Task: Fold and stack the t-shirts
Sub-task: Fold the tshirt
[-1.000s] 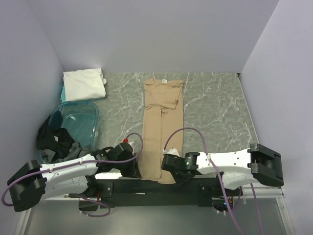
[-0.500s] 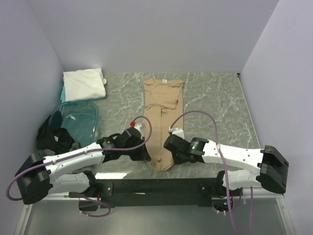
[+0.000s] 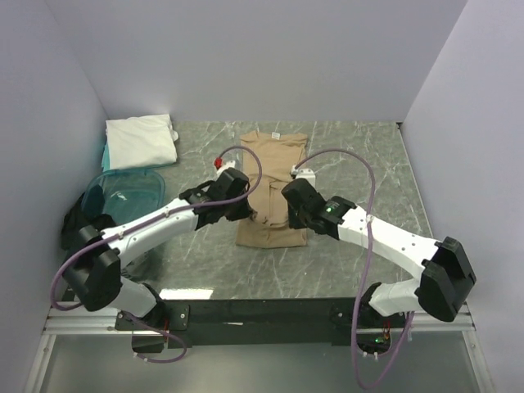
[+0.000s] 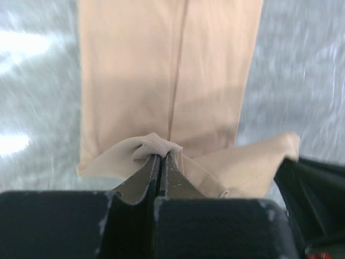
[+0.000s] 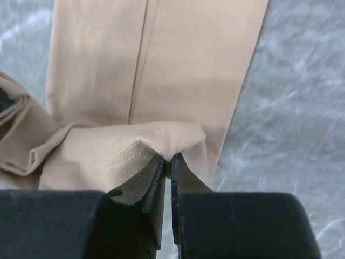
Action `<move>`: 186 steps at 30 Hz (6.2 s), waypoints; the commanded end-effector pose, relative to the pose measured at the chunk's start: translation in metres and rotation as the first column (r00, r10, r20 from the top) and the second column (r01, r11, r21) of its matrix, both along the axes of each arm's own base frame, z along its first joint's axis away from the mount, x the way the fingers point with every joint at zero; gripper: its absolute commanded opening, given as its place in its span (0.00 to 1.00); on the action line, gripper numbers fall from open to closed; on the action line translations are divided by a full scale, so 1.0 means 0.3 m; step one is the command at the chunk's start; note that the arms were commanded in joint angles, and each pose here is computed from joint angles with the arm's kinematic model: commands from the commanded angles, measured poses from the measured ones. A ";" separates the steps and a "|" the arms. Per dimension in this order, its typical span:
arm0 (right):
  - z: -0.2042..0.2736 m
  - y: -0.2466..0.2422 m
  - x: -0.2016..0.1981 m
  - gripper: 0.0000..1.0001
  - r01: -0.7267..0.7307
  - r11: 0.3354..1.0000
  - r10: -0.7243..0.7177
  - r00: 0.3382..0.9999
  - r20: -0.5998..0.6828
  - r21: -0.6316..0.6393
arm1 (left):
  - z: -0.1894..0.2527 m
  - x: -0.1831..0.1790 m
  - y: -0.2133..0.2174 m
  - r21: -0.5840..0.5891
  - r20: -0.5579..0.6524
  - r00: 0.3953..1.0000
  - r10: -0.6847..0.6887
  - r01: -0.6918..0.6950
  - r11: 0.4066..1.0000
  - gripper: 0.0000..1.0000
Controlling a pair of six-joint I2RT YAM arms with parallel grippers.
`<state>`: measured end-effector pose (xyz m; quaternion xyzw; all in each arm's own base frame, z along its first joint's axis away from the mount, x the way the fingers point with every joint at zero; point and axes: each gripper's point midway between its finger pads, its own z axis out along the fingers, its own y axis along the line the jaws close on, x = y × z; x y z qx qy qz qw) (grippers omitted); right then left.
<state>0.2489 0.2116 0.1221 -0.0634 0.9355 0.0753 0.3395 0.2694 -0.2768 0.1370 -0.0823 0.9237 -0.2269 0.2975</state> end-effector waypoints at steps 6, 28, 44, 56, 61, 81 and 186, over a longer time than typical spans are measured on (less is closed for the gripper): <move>0.074 -0.004 0.205 0.07 0.073 0.997 -0.074 0.994 0.084 0.021 | 0.065 0.194 0.050 0.102 0.110 0.984 0.143 -0.154 0.983 0.01; 0.007 -0.068 0.432 0.07 0.138 0.988 -0.139 0.990 0.015 0.063 | 0.003 0.438 -0.012 0.120 0.133 0.991 0.013 -0.029 0.992 0.01; -0.100 -0.079 0.511 0.50 0.174 0.981 -0.165 0.982 -0.094 0.091 | -0.086 0.552 -0.009 0.130 0.064 0.998 -0.007 -0.001 0.992 0.75; 0.082 -0.159 0.413 0.76 0.241 0.948 -0.255 0.966 0.042 0.210 | 0.060 0.423 0.065 0.061 0.139 0.990 0.013 -0.021 0.998 1.00; 0.032 -0.161 0.275 0.77 0.213 0.937 -0.220 0.975 -0.006 0.278 | -0.004 0.249 0.103 -0.002 0.074 0.997 -0.012 0.012 1.000 0.99; -0.261 -0.118 0.094 0.52 0.200 0.926 -0.132 0.966 -0.222 0.322 | -0.299 -0.027 0.124 -0.031 -0.122 0.992 -0.017 0.013 0.999 0.64; 0.123 -0.124 1.009 0.86 0.142 0.917 -0.163 0.986 0.025 0.371 | 0.041 0.886 0.220 0.044 0.160 0.981 0.109 -0.117 0.992 0.99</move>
